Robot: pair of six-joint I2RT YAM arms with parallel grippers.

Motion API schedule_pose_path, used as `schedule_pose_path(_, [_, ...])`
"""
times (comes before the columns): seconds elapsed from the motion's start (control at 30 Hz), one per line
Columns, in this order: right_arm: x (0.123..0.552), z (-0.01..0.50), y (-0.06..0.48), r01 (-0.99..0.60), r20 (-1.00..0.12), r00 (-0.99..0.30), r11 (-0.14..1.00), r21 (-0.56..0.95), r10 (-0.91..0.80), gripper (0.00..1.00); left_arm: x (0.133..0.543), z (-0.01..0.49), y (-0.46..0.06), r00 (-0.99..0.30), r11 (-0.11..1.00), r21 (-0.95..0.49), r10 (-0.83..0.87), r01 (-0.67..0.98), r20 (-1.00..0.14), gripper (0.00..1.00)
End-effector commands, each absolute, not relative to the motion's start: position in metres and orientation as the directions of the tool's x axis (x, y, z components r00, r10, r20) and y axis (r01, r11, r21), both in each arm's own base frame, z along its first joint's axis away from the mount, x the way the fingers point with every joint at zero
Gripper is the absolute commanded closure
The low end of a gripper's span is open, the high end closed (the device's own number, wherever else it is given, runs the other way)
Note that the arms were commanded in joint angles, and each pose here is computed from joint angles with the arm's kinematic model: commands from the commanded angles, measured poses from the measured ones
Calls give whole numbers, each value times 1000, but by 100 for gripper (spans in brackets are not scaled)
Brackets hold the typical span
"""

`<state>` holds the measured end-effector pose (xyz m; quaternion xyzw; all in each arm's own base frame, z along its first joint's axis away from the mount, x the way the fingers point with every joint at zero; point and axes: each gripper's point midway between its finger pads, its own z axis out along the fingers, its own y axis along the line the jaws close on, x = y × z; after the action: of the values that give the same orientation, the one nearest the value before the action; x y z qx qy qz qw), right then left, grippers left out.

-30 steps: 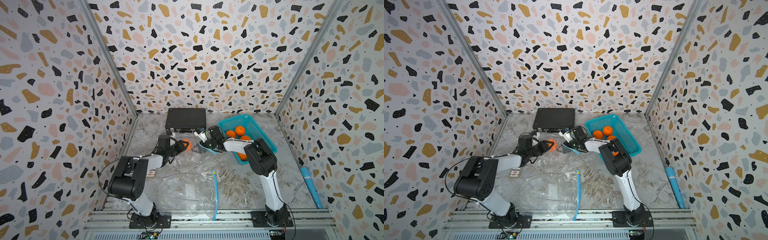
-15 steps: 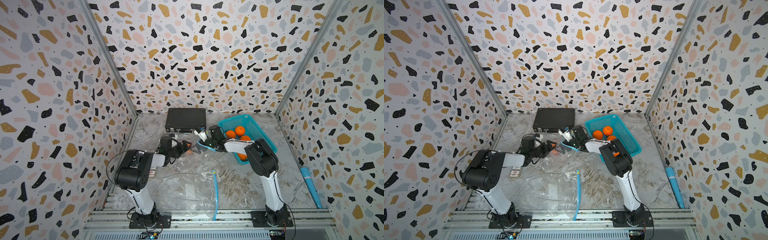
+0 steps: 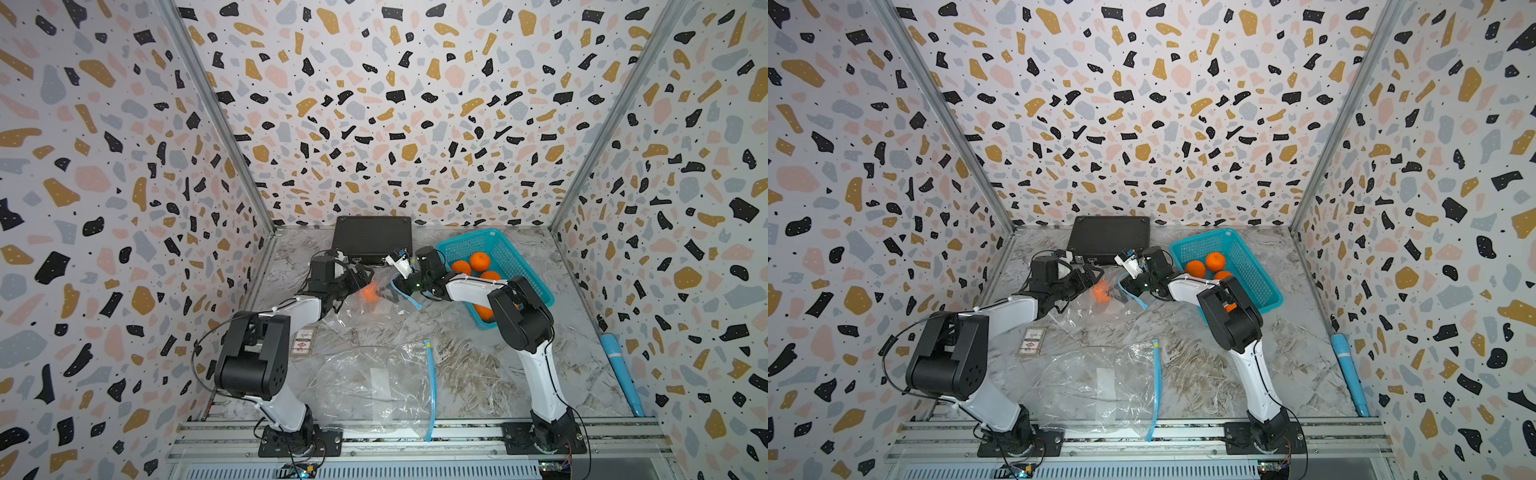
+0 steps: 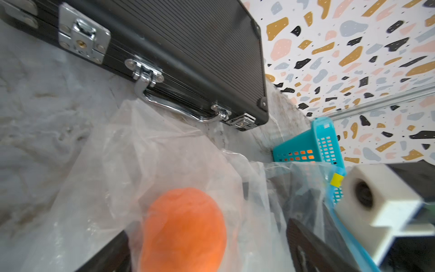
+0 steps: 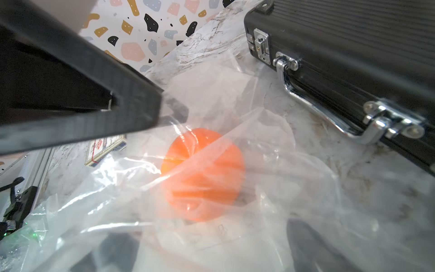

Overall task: Open the zip-top bag and take out the orange
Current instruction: Pick up the orange from the zipper food storage bag.

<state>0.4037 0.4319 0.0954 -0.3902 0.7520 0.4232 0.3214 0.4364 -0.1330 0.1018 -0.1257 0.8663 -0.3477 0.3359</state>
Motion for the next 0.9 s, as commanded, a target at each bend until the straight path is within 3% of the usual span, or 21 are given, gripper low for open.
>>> schedule_pose_path(0.0, [400,102,442,-855,-801,-506,307,418,-319,2,437,79,-140,-781,728,-685,-407,36,-473,16])
schedule_pose_path(0.03, [399,102,443,-859,-803,-500,306,411,-325,2,437,75,-142,-783,720,-693,-410,37,-468,23])
schedule_pose_path(0.23, [411,87,448,-846,-780,-517,349,403,-353,1,442,61,-151,-803,678,-734,-413,44,-429,40])
schedule_pose_path(0.47, [430,84,457,-827,-771,-540,380,413,-338,0,437,56,-171,-837,550,-832,-419,75,-353,45])
schedule_pose_path(0.77, [458,66,447,-756,-695,-624,500,422,-356,0,408,89,-174,-851,531,-840,-383,116,-359,36])
schedule_pose_path(0.87, [455,71,454,-766,-710,-619,459,451,-336,9,408,85,-176,-866,537,-836,-362,109,-345,33])
